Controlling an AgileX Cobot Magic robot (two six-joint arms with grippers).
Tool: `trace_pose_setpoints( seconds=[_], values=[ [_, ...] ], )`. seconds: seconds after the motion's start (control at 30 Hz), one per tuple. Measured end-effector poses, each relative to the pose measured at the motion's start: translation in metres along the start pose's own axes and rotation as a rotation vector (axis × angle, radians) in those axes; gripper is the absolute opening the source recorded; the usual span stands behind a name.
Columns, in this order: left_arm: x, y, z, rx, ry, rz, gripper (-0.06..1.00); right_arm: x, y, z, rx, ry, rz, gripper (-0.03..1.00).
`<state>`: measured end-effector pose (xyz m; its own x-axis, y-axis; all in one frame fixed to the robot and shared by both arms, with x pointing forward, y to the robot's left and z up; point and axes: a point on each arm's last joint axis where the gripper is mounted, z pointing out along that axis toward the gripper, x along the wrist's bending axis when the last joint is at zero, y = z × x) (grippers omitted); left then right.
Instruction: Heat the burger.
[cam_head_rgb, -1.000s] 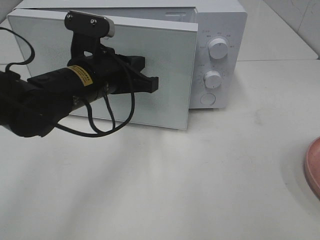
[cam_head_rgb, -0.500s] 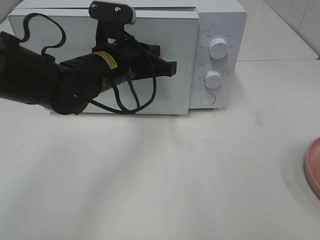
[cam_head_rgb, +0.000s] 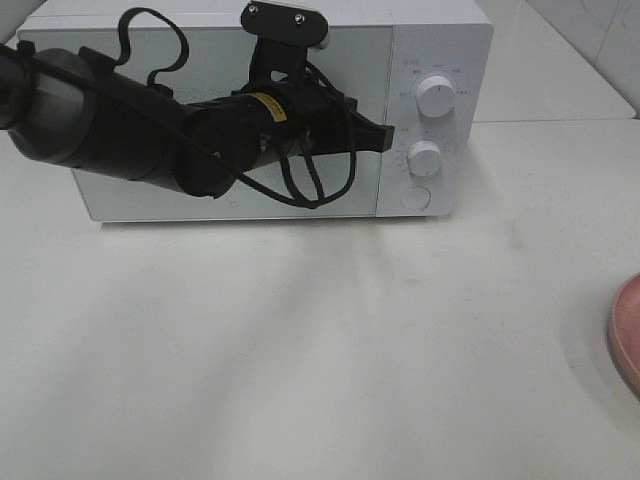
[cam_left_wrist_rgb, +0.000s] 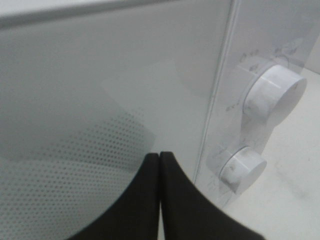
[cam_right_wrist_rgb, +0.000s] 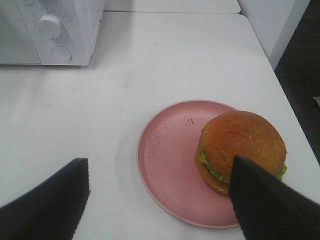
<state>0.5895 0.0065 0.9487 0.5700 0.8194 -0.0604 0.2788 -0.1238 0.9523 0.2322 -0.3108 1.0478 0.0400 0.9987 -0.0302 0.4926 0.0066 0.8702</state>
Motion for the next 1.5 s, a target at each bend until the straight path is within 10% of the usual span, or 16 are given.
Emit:
trace_pose_setpoints(
  seconds=[0.73, 0.9, 0.97, 1.03, 1.5],
  values=[
    [-0.026, 0.007, -0.029, 0.366, -0.102, 0.015, 0.02, 0.000, 0.000, 0.000, 0.000, 0.000, 0.000, 0.77],
    [-0.028, 0.009, -0.044, 0.501, -0.126, 0.019, 0.36, 0.000, 0.000, 0.000, 0.000, 0.000, 0.000, 0.77],
    [-0.029, 0.007, -0.052, 0.586, -0.138, 0.019, 0.75, 0.000, 0.000, 0.000, 0.000, 0.000, 0.000, 0.77],
    [-0.029, 0.006, -0.058, 0.643, -0.147, 0.021, 0.90, 0.000, 0.000, 0.000, 0.000, 0.000, 0.000, 0.77],
    [-0.016, 0.024, -0.124, 1.053, -0.162, 0.067, 0.97, 0.000, 0.000, 0.000, 0.000, 0.000, 0.000, 0.77]
  ],
)
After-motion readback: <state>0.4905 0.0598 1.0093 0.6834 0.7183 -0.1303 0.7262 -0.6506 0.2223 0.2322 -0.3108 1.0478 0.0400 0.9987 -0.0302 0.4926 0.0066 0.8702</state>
